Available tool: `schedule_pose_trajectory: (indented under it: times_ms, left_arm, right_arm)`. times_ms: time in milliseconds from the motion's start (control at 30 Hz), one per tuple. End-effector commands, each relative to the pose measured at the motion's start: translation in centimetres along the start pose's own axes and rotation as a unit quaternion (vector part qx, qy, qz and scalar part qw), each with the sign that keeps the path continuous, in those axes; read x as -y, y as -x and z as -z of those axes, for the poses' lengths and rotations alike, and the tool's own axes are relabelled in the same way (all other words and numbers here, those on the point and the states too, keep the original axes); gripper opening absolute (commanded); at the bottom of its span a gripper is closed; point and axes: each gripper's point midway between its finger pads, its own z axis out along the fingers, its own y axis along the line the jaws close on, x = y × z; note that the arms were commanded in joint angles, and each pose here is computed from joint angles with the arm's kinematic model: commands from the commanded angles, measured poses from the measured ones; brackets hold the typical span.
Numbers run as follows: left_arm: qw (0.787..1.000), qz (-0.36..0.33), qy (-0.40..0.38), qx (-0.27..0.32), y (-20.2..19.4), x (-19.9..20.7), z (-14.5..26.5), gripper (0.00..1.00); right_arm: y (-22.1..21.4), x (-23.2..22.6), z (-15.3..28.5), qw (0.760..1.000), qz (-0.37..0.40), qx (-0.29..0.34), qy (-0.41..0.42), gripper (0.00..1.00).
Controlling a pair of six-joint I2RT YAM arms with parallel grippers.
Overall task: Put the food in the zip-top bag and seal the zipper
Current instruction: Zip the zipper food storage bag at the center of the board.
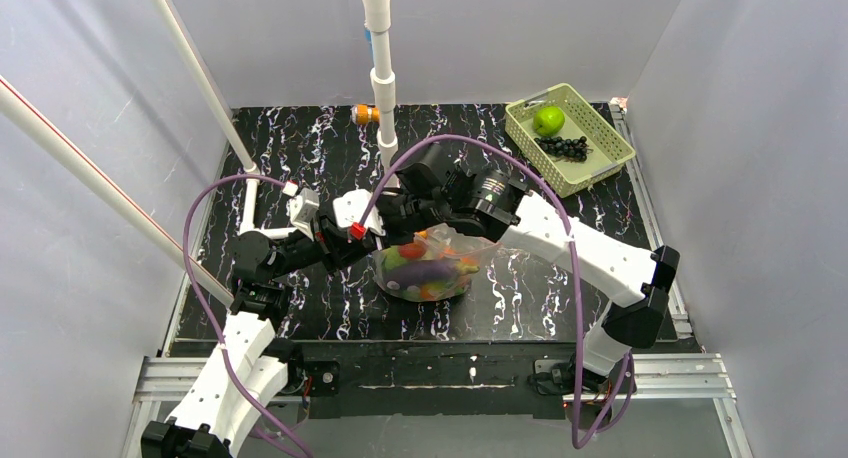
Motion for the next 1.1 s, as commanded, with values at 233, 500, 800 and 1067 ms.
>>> schedule_pose_trajectory:
  times_ms: [233,500,800,1067]
  left_arm:
    - [0.999,-0.033,-0.002,0.017,1.1,0.7,0.1,0.00]
    - [0.998,-0.048,0.015,0.022,1.2,0.4,0.3,0.00]
    - [0.998,-0.059,-0.013,0.021,1.5,1.3,0.2,0.00]
    - [0.997,-0.076,-0.019,0.005,1.1,2.2,-0.7,0.37]
  right_arm:
    - [0.2,1.3,0.0,0.999,0.012,-0.007,-0.030,0.01]
    - [-1.3,0.6,3.5,0.999,-0.023,0.018,-0.039,0.01]
    - [-1.7,-0.4,6.0,0.994,-0.076,0.056,-0.054,0.01]
    - [0.8,0.9,5.7,0.992,-0.079,0.088,-0.047,0.01]
